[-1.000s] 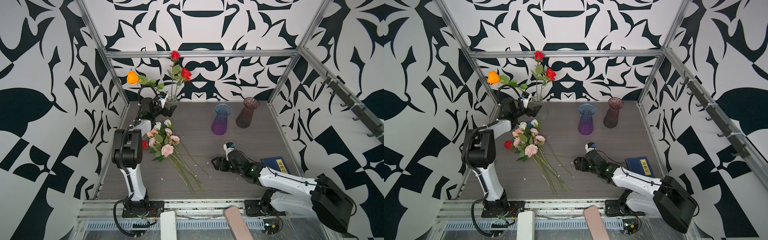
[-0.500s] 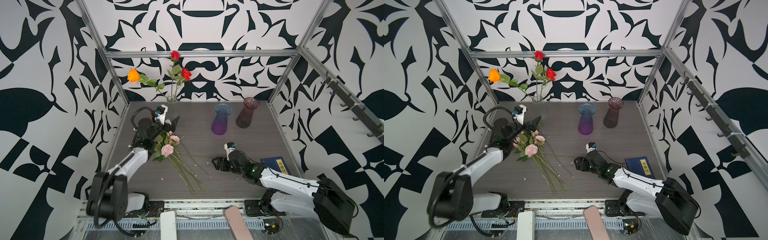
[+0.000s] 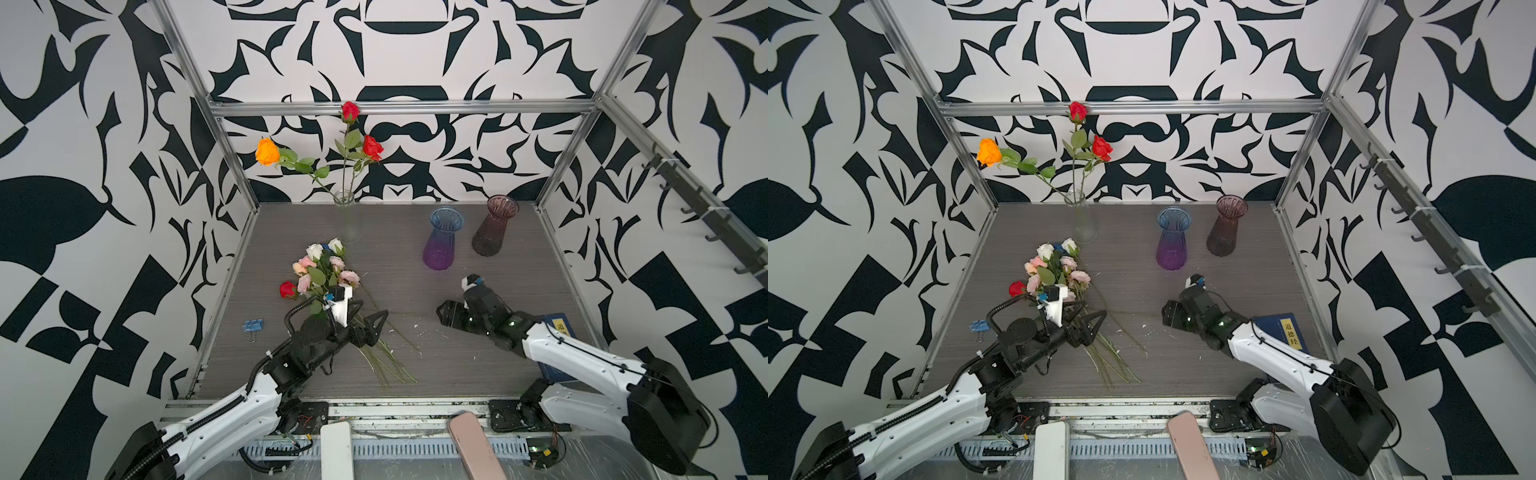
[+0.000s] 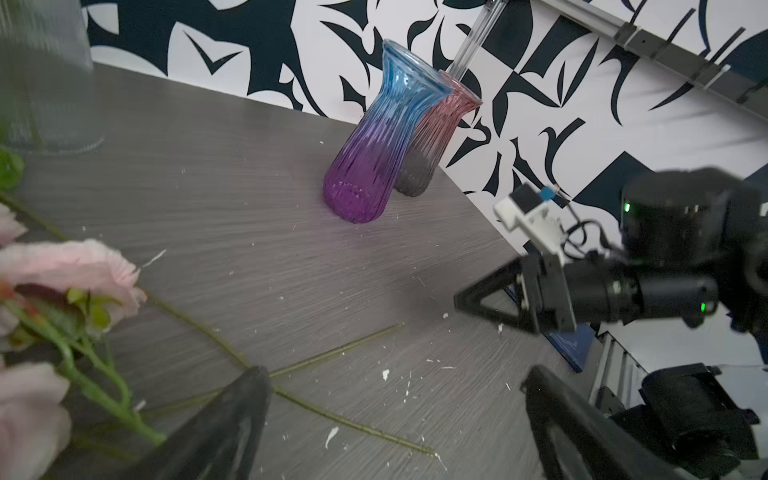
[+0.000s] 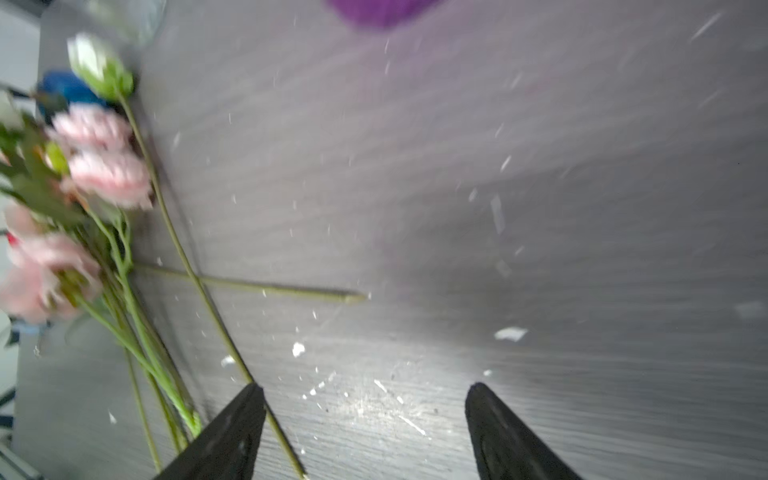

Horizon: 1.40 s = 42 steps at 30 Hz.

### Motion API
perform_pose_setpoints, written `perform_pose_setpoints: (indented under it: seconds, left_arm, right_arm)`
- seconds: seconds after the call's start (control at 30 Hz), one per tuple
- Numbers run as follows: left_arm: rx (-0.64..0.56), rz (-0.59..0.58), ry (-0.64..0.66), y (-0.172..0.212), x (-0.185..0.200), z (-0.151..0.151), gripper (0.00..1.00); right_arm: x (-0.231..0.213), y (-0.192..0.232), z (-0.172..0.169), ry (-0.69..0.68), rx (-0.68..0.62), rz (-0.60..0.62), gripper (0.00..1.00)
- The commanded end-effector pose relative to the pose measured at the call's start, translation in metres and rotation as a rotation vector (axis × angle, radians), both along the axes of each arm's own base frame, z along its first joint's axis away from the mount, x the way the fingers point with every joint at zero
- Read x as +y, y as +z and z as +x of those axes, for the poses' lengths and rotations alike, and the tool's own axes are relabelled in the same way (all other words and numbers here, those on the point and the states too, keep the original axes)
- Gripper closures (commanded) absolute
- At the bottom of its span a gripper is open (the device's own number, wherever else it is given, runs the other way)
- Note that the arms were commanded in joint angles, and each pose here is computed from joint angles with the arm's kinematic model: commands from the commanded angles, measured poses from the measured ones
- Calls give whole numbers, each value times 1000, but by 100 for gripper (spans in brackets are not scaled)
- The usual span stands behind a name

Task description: Arrange the flowers into the vase

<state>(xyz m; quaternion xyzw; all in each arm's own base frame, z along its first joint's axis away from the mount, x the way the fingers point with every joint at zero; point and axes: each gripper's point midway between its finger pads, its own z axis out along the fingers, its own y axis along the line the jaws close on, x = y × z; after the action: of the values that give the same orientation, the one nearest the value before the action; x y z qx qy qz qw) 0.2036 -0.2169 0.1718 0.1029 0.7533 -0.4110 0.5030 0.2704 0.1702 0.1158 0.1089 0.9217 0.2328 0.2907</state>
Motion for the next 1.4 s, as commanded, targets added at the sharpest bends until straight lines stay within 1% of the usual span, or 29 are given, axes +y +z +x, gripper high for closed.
perform_pose_setpoints:
  seconds: [0.0,0.07,0.13,0.23,0.33,0.53,0.63,0.9,1.0,1.1,1.17,1.37]
  left_arm:
    - [-11,-73,46,4,6,3,1]
    - [-37,-75,40,7,5,4,0]
    - [-31,-57,20,7,1,3,0]
    - [-39,-61,-19,7,-5,0,1]
    - [-38,-55,-26,7,-7,0,0]
    - [-53,-63,-23,9,-4,-2,1]
    - [-54,-64,-14,9,-2,-1,1]
    - [-47,-60,-17,7,-3,-1,1]
    - [-46,-60,-15,7,-3,-1,1]
    - [-43,-60,-17,7,-4,0,1]
    - [-41,-58,-20,6,-4,-1,1]
    - [-35,-53,-18,5,-5,1,1]
  right_arm:
    - [-21,80,27,-22,-105,10,21]
    - [-31,108,44,-42,-117,4,22]
    - [-36,130,65,-40,-116,-3,23]
    - [-40,146,93,-38,-78,-19,28]
    - [-39,157,117,-33,-59,-35,32]
    - [-35,155,155,-14,-20,-75,37]
    - [-32,151,170,0,1,-100,37]
    - [-28,127,194,12,77,-142,42]
    - [-26,119,199,9,105,-142,49]
    - [-24,112,202,11,125,-135,63]
    - [-24,110,200,12,134,-133,70]
    - [-22,125,184,34,103,-101,88]
